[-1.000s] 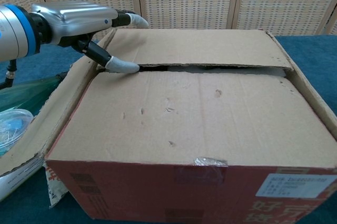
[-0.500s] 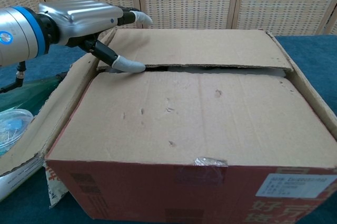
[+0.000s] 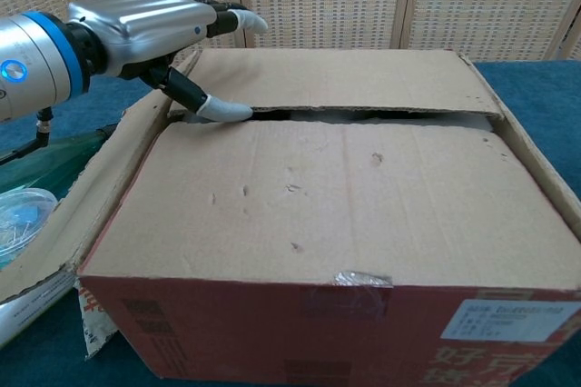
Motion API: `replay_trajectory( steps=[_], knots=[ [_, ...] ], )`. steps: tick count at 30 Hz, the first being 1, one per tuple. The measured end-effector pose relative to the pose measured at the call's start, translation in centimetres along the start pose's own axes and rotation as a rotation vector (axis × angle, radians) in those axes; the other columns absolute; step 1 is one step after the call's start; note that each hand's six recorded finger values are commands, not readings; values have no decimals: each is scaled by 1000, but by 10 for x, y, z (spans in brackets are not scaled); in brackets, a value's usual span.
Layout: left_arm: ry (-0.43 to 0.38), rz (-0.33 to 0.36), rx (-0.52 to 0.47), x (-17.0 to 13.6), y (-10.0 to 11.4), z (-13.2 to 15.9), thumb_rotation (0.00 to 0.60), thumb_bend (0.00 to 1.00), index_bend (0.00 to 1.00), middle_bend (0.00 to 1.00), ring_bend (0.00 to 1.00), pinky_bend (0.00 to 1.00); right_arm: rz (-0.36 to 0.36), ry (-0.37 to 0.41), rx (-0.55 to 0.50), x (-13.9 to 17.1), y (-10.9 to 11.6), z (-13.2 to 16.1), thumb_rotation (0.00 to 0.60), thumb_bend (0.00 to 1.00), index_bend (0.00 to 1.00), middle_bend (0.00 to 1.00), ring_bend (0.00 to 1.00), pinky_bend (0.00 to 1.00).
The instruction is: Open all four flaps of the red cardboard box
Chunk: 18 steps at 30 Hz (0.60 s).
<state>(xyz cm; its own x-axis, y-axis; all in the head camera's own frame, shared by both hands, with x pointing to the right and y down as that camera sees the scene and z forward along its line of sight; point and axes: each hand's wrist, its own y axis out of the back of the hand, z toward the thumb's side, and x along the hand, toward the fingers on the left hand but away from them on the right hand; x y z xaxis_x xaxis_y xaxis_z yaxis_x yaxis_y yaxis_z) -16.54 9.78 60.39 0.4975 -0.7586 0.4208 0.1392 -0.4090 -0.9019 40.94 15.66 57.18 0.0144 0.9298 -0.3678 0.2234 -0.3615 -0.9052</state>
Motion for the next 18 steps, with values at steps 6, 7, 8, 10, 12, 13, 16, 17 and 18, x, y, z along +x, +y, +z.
replay_trajectory(
  steps=[6, 7, 8, 10, 12, 13, 16, 17, 18],
  knots=[
    [-5, 58, -14, -2, 10, 0, 262, 272, 0, 0, 0, 0, -6, -4, -1, 0, 2, -1, 600, 517, 88, 72, 0, 0],
    [-6, 69, -13, -3, 11, 0, 262, 273, 0, 0, 0, 0, -7, -4, -2, 0, 3, -1, 600, 517, 88, 72, 0, 0],
    [-7, 83, -11, -3, 14, -1, 261, 273, 0, 0, 0, 0, -7, -4, -3, 0, 3, -1, 600, 517, 88, 72, 0, 0],
    [-5, 104, -8, -4, 18, -3, 261, 272, 0, 0, 0, 0, -6, -3, -3, 0, 2, 0, 600, 517, 88, 72, 0, 0],
    [2, 127, -7, -5, 23, -6, 262, 271, 0, 0, 0, 0, -6, -3, -3, 0, 2, 0, 600, 517, 88, 72, 0, 0],
    [5, 136, -8, -6, 25, -8, 263, 270, 0, 0, 0, 0, -6, -3, -2, 0, 2, 0, 600, 517, 88, 72, 0, 0],
    [14, 173, -18, -6, 34, -12, 262, 267, 0, 0, 0, 0, -6, -1, -2, 0, 2, 0, 600, 517, 88, 73, 0, 0],
    [18, 191, -21, -6, 39, -14, 261, 266, 0, 0, 0, 0, -6, 0, -2, 0, 2, 1, 600, 517, 88, 73, 0, 0],
    [22, 205, -21, -6, 43, -16, 262, 266, 0, 0, 0, 0, -6, -1, -2, 0, 2, 1, 600, 517, 88, 73, 0, 0]
  ],
)
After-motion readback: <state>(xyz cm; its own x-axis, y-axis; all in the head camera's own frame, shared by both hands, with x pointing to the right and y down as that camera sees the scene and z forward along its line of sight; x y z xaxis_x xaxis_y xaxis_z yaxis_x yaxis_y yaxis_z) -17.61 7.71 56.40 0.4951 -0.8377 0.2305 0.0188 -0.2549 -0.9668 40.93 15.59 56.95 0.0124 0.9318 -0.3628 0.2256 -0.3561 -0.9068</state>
